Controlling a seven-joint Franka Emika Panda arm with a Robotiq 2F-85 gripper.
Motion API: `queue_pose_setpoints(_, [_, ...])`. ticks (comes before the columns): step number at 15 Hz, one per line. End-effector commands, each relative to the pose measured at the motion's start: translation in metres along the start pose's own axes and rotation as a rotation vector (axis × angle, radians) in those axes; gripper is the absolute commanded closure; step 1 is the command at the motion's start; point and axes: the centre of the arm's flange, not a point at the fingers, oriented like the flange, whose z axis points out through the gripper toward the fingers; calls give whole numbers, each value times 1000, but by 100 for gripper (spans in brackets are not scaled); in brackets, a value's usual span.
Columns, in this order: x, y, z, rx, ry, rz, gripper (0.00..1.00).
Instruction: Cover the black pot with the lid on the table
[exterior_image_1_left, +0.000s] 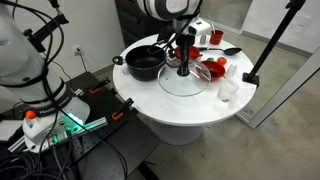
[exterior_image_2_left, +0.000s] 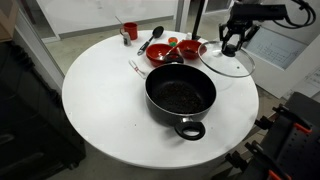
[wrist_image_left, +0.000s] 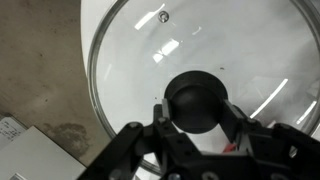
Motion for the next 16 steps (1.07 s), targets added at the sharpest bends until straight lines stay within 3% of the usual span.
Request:
queue_pose_setpoints(1, [0,3,-63,52,35,0,75])
queue_pose_setpoints(5, [5,-18,-120,73,12,-43,75])
queue_pose_setpoints(10, [-8,-65,-177,43,-29,-104,75])
queue_pose_setpoints(16, [-66,-113,-180,-7,-10,-216,75])
